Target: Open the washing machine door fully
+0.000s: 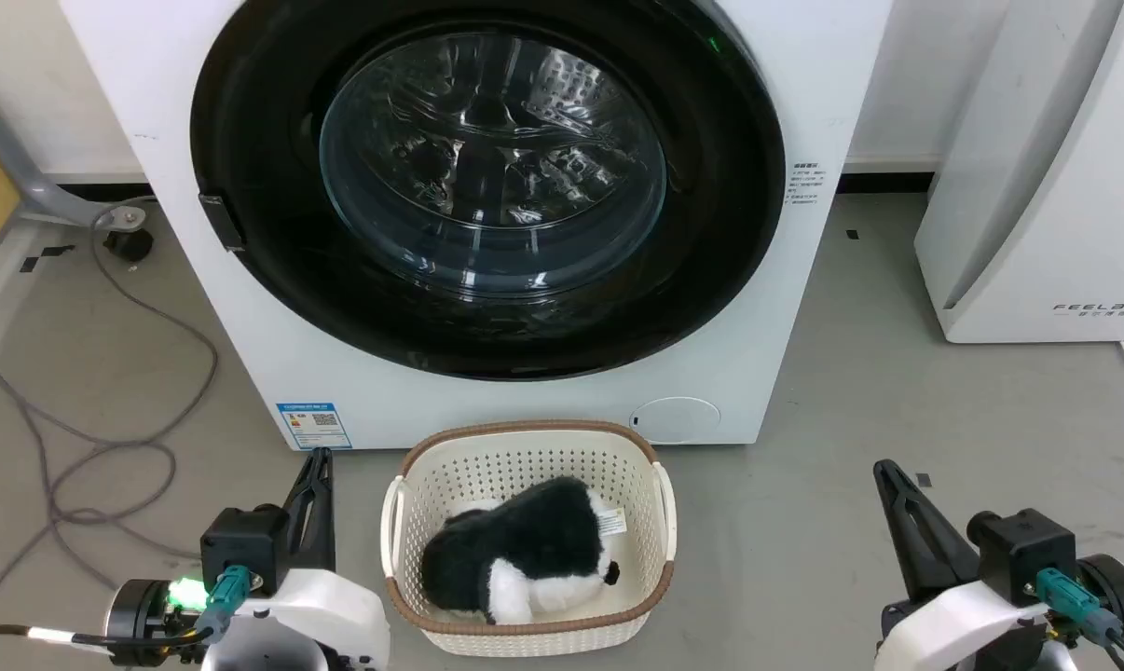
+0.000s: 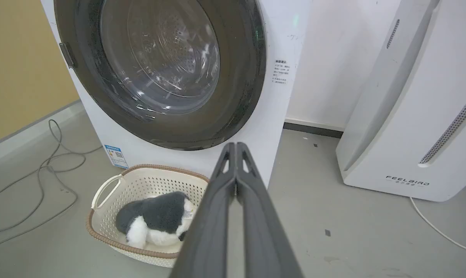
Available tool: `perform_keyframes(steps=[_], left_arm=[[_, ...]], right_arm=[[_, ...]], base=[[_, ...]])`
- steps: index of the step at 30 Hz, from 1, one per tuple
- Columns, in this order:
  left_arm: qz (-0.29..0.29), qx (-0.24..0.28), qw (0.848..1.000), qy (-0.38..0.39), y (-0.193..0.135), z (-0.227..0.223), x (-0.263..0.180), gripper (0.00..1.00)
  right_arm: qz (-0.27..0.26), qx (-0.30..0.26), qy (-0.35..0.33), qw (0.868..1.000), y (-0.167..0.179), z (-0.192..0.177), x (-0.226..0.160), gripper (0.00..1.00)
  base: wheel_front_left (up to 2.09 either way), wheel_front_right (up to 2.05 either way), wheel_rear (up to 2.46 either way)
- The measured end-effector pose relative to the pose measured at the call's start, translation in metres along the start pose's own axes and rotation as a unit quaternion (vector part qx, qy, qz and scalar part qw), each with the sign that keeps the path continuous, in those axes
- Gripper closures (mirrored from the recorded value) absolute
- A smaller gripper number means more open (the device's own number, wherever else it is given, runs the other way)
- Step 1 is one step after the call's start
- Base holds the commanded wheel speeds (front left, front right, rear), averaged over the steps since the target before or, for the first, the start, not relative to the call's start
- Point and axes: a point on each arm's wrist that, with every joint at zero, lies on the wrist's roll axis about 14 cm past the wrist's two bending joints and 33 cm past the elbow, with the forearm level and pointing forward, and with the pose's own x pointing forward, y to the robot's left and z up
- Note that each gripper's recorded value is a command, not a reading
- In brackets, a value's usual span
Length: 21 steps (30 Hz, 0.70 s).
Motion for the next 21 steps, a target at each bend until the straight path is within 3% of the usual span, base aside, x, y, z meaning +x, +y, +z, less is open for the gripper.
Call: perform_keyframes(steps=[21], left_arm=[[0.0,0.0,1.0,0.0,0.0,0.0,0.0,1.0]], right_arm=[[0.0,0.0,0.0,1.0,-0.0001,0.0,0.0,1.0]], base=[[0.0,0.0,0.0]])
